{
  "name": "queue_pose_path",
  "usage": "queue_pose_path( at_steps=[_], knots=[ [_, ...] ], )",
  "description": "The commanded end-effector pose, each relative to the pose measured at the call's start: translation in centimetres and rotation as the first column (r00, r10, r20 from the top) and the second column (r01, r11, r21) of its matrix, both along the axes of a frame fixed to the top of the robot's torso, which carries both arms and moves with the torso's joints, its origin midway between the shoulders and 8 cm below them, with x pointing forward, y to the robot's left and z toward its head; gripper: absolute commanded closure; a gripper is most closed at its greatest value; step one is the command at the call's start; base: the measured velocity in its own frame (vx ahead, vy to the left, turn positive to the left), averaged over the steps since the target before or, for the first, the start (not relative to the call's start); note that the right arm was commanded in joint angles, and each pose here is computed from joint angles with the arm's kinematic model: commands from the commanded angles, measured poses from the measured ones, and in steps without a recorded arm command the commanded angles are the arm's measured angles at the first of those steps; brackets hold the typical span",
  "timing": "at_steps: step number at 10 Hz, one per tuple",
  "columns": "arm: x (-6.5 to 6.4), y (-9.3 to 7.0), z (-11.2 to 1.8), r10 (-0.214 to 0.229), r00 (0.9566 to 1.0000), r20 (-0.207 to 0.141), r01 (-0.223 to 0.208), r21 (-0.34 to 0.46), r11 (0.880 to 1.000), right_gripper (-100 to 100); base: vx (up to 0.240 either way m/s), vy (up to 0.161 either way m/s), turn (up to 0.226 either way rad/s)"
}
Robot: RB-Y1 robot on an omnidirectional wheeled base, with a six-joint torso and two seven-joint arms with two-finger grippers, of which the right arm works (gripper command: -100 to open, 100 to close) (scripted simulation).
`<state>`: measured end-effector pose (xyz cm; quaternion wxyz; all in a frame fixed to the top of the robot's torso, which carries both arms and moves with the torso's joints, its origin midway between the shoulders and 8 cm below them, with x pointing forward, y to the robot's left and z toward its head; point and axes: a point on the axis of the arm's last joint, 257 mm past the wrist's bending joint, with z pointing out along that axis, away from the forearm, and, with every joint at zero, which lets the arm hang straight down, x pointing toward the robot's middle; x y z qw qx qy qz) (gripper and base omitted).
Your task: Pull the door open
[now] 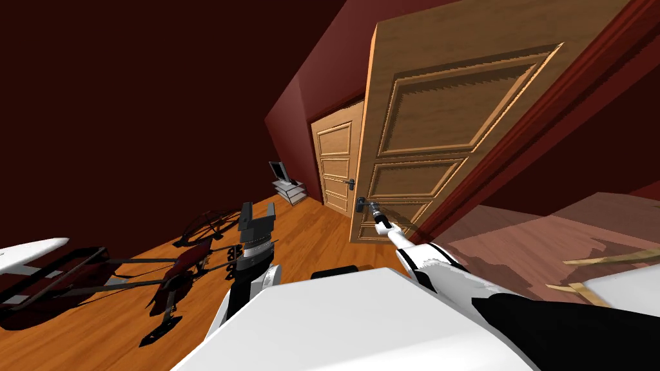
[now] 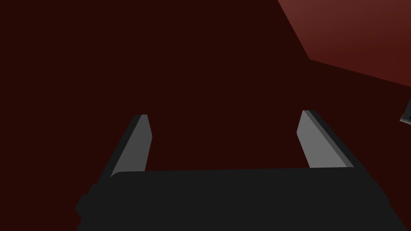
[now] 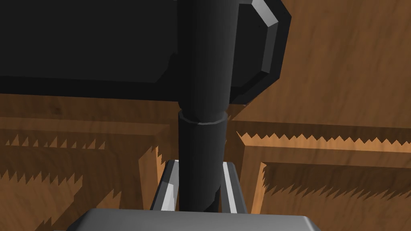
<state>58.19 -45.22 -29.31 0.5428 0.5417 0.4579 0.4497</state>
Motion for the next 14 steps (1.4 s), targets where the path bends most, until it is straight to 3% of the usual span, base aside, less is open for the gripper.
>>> queue_pose_path(
  at_steps=[1, 4, 5, 9, 14],
  knots=[
    [0.3, 1.6, 0.0, 0.028, 0.9996, 0.005, -0.028, 0.007, 1.000, 100, -0.200, -0.117, 0.149],
    [0.5, 2.3, 0.0, 0.045, 0.9990, 0.007, -0.045, 0.008, 0.999, 100, -0.220, -0.111, 0.152],
    [0.4, 1.2, 0.4, 0.028, 0.9996, 0.008, -0.028, 0.002, 1.000, 100, -0.110, -0.038, 0.019],
    [0.5, 2.8, 0.2, 0.078, 0.9969, 0.007, -0.078, 0.003, 0.997, 100, -0.188, -0.058, 0.078],
    [0.5, 4.9, 0.1, 0.142, 0.9898, 0.008, -0.142, 0.007, 0.990, 100, -0.189, -0.095, 0.099]
  ],
)
